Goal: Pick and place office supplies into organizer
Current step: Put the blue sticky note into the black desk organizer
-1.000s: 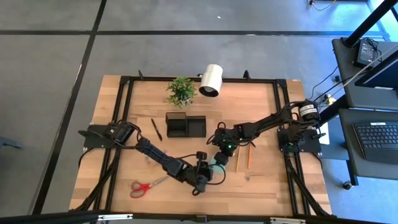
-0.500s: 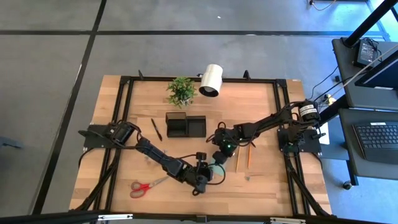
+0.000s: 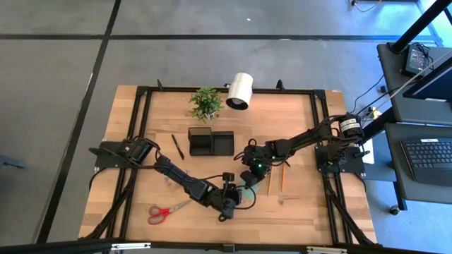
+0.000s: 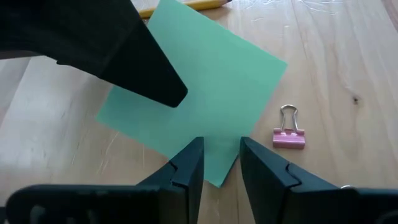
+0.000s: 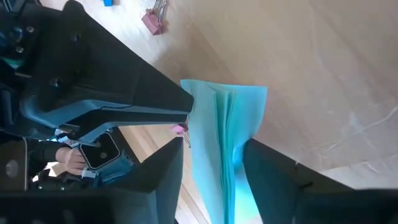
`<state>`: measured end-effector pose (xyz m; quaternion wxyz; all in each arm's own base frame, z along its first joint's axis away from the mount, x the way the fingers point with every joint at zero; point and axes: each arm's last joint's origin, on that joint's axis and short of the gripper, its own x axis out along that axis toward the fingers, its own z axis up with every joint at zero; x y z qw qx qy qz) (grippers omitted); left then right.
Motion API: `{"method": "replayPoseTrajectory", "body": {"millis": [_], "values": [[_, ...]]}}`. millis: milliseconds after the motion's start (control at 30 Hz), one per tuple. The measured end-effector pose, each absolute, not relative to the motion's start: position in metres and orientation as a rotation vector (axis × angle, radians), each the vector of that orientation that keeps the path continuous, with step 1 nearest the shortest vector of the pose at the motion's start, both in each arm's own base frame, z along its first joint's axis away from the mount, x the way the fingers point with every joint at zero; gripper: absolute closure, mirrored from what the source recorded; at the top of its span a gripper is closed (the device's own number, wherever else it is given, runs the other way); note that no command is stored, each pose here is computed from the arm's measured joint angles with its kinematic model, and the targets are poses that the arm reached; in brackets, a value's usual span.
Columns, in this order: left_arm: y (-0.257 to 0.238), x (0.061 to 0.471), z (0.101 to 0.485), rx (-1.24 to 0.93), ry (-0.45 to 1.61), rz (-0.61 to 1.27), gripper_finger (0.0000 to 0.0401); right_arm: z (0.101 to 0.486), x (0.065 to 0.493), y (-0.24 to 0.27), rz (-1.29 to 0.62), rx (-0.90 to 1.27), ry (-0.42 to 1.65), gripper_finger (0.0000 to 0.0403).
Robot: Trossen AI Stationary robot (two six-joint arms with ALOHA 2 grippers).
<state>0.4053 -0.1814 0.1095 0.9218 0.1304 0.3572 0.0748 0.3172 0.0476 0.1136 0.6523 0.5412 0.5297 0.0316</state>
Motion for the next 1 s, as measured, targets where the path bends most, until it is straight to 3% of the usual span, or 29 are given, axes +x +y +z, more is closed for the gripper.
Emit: {"method": "replayPoseTrajectory", "body": {"millis": [467,767,1000], "values": [[-0.181,0.405,0.109,0.268,0.734,0.155,0.0303,0.114,0.318,0.048,0.09,1.203,1.195,0.0344],[-0.182,0.405,0.109,0.257,0.752,0.118,0.0303,0.114,0.318,0.048,0.12,1.183,1.195,0.0369],[-0.179,0.391,0.131,0.232,0.867,0.015,0.0303,0.122,0.321,0.048,0.262,1.208,1.174,0.0382]]}}
